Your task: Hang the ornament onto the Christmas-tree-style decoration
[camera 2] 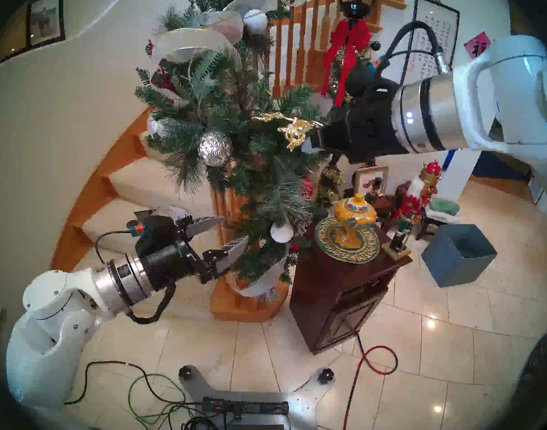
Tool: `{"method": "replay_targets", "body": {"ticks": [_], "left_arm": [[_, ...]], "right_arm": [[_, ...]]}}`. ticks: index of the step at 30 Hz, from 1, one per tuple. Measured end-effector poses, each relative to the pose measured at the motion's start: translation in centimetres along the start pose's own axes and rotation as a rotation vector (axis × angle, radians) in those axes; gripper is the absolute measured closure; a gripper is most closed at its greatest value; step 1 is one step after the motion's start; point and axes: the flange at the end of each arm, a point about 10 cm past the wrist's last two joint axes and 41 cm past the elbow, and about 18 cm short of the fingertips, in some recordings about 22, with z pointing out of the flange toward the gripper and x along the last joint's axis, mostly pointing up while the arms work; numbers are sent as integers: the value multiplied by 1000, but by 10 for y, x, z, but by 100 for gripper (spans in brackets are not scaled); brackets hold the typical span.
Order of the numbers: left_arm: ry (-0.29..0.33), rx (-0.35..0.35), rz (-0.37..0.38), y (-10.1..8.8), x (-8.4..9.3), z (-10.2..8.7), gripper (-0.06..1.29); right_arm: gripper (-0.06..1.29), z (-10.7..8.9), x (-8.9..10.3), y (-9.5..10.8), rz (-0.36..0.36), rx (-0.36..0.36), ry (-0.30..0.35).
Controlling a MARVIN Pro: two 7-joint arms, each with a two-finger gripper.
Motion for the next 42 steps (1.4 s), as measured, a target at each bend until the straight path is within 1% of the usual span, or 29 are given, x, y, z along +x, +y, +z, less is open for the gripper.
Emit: {"method": "replay_targets", "body": {"ticks": [3,5,6,11,13,19,20,22,25,34,38,41,42], "left_arm": [[0,0,0,0,0,0,-1],[0,0,0,0,0,0,-1],[0,0,0,0,0,0,-1],[0,0,0,0,0,0,-1],[0,0,0,0,0,0,-1],[0,0,0,0,0,0,-1],[0,0,0,0,0,0,-1],[0,0,0,0,0,0,-1],[0,0,0,0,0,0,-1],[0,0,0,0,0,0,-1],[0,0,0,0,0,0,-1],[0,0,0,0,0,0,-1],[0,0,0,0,0,0,-1]], "right_arm": [[109,0,-1,0,2,6,-2],[95,-1,-1,0,2,11,-7],[92,-1,-1,1,1,13,-11],[84,0,-3,2,-12,28,-48],[77,1,-4,2,-16,34,-59],[64,7,-5,3,-25,49,-94],[64,7,-5,4,-26,49,-98],[54,10,-5,5,-28,49,-108],[45,14,-4,6,-29,50,-119],[43,26,4,8,-21,65,-114],[33,30,6,7,-22,81,-116],[33,31,6,4,-25,94,-118],[29,31,7,4,-27,98,-118]]}}
